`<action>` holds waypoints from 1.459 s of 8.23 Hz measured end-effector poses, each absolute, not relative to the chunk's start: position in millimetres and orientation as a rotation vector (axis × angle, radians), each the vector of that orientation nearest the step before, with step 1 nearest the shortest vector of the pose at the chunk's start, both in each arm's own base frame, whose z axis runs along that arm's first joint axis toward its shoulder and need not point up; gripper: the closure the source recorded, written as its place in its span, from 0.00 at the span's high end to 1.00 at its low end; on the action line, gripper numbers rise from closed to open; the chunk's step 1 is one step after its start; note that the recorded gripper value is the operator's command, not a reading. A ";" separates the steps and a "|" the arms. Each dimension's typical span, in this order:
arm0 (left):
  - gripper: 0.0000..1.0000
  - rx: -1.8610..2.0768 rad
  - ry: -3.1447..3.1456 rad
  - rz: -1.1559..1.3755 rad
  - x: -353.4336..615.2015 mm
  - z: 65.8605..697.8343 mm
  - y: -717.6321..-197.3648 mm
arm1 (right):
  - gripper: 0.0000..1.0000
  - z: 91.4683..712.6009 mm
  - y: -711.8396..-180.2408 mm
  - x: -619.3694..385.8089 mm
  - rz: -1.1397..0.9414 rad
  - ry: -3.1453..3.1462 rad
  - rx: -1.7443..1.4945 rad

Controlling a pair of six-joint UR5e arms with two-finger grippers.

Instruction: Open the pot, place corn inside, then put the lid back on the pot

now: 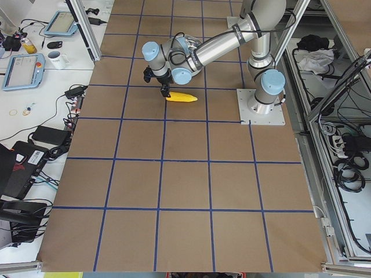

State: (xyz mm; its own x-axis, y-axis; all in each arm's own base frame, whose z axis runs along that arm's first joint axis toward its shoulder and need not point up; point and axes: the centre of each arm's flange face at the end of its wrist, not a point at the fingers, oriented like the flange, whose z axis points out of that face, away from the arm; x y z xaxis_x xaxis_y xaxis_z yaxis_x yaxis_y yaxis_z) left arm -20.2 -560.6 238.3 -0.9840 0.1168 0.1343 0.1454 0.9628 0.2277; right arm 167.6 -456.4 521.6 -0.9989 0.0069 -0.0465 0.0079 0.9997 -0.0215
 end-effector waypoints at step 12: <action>0.00 -0.179 -2.940 -0.511 -23.7 179.2 -546.4 | 1.00 521.2 -456.6 167.0 -0.032 3.098 -0.031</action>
